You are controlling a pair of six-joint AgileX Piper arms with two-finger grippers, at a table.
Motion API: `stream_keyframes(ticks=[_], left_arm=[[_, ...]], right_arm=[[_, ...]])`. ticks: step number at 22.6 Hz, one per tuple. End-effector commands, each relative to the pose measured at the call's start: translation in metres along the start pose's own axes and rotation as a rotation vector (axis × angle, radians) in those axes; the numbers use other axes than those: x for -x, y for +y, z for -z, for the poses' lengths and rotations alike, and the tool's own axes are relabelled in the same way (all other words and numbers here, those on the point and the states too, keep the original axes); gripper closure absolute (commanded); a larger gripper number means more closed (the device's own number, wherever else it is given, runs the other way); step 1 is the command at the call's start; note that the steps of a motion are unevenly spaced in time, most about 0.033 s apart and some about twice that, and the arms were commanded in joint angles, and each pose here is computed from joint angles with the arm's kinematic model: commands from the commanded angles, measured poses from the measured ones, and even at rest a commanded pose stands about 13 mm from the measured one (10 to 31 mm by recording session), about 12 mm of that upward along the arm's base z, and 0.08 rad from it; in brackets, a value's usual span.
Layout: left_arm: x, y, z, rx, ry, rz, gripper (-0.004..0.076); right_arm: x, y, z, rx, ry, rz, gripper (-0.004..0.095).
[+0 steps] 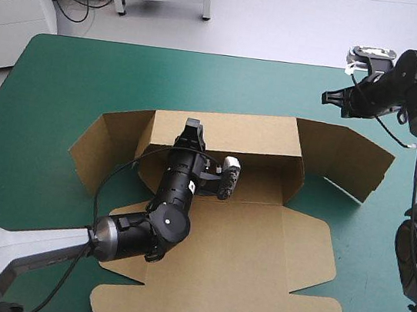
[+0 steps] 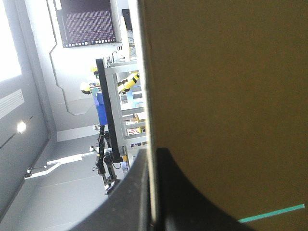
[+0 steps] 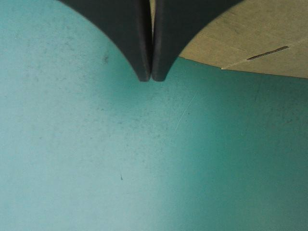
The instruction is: Fold the box
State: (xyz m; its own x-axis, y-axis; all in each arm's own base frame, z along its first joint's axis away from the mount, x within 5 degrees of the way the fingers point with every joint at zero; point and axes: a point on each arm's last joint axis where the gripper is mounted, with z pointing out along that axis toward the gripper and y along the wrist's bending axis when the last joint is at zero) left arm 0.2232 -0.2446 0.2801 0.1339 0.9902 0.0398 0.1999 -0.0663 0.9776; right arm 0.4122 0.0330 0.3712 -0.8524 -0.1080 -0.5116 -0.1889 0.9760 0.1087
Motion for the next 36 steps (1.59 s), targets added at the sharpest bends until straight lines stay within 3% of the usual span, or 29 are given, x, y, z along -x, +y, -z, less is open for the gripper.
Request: stream_keyframes(ticks=[1, 9, 19, 22, 26, 28, 36], left_arm=[[-0.002, 0.022, 0.006, 0.1, -0.007, -0.001, 0.0756], [-0.002, 0.022, 0.006, 0.1, -0.007, 0.004, 0.0756], [-0.002, 0.022, 0.006, 0.1, -0.007, 0.004, 0.0756], [-0.002, 0.022, 0.006, 0.1, -0.007, 0.004, 0.0756], [-0.002, 0.022, 0.006, 0.1, -0.007, 0.004, 0.0756], [-0.002, 0.022, 0.006, 0.1, -0.007, 0.004, 0.0756], [-0.002, 0.022, 0.006, 0.099, -0.009, 0.003, 0.0756]], right_arm=[[-0.001, 0.004, 0.029, 0.029, -0.065, 0.026, 0.0931], [-0.016, 0.005, 0.017, 0.051, 0.006, 0.056, 0.0931], [-0.004, 0.002, 0.018, 0.025, -0.124, 0.008, 0.0914], [-0.002, 0.002, 0.02, 0.022, -0.152, 0.008, 0.0739], [-0.001, 0.003, 0.027, 0.022, -0.145, 0.016, 0.0124], [0.001, 0.003, 0.032, 0.012, -0.159, 0.022, -0.0018], [0.004, 0.004, 0.037, 0.009, -0.161, 0.021, -0.0018]])
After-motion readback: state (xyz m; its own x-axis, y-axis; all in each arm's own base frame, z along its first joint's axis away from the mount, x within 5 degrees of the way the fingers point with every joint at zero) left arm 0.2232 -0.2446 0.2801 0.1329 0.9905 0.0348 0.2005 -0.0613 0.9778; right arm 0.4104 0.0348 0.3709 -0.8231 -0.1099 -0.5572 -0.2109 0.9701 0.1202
